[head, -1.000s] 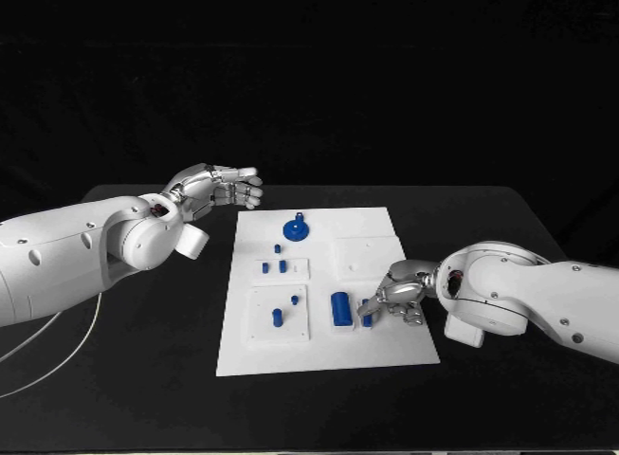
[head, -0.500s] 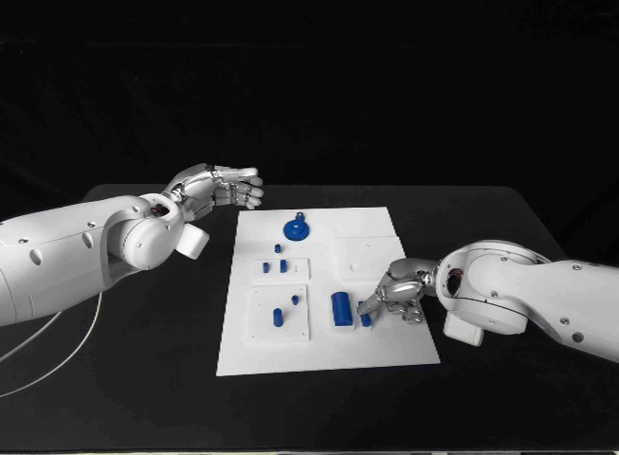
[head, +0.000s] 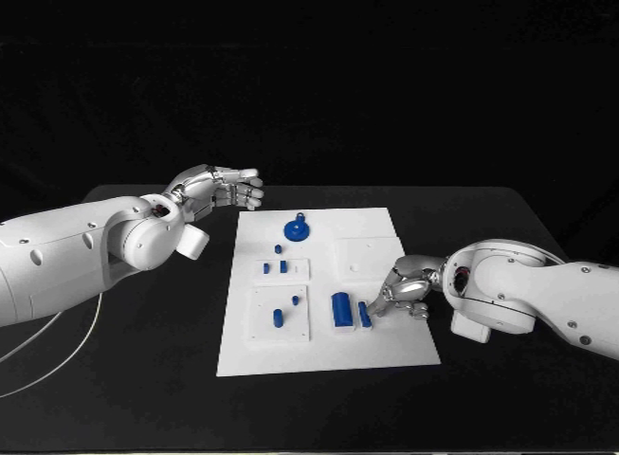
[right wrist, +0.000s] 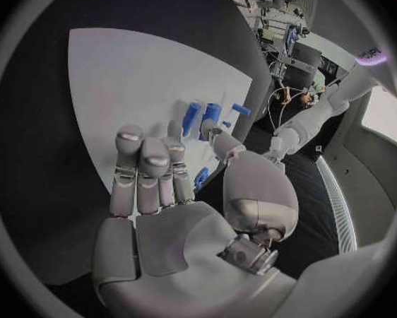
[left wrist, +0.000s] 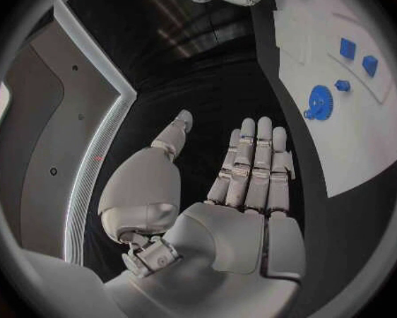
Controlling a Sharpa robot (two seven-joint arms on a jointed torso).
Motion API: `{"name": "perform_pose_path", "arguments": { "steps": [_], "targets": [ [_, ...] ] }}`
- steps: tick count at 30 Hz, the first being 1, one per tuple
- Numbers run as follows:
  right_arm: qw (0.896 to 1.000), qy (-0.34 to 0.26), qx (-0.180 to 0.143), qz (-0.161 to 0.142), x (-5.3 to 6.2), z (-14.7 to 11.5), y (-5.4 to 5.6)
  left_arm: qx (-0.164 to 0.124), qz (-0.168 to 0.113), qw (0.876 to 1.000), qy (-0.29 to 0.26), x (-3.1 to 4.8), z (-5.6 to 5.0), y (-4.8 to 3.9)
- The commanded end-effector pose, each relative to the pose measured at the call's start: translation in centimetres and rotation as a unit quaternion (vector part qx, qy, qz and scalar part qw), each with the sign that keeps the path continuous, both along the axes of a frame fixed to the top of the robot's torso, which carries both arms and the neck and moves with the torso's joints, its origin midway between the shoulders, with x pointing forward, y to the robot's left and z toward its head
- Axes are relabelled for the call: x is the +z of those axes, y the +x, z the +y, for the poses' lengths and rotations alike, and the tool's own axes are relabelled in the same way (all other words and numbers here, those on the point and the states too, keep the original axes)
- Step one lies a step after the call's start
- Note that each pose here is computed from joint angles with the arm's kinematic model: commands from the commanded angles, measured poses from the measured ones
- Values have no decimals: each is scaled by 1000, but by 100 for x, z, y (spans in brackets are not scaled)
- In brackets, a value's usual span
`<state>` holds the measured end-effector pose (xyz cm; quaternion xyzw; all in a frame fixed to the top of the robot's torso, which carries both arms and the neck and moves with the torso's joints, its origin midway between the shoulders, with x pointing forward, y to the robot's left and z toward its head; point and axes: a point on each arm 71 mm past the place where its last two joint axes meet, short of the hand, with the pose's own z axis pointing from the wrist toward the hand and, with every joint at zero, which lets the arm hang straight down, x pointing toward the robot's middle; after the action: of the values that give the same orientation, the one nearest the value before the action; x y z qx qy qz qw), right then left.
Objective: Assemble the parts on the task board
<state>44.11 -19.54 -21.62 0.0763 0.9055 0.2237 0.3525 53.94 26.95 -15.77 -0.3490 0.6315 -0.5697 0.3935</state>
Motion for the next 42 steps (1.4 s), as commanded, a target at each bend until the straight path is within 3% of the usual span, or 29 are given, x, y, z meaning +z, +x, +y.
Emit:
{"name": "perform_pose_path", "arguments": {
  "steps": [1, 23, 42],
  "targets": [
    [999, -14, 30, 4, -7, 21, -36, -10, -2, 1000, -3, 10, -23, -6],
    [999, -11, 32, 22, -116, 56, -88, -11, -1, 1000, -3, 9, -27, -6],
    [999, -32, 27, -5, -138, 85, -9, -13, 2, 1000, -2, 1, -34, -6]
  ]
}}
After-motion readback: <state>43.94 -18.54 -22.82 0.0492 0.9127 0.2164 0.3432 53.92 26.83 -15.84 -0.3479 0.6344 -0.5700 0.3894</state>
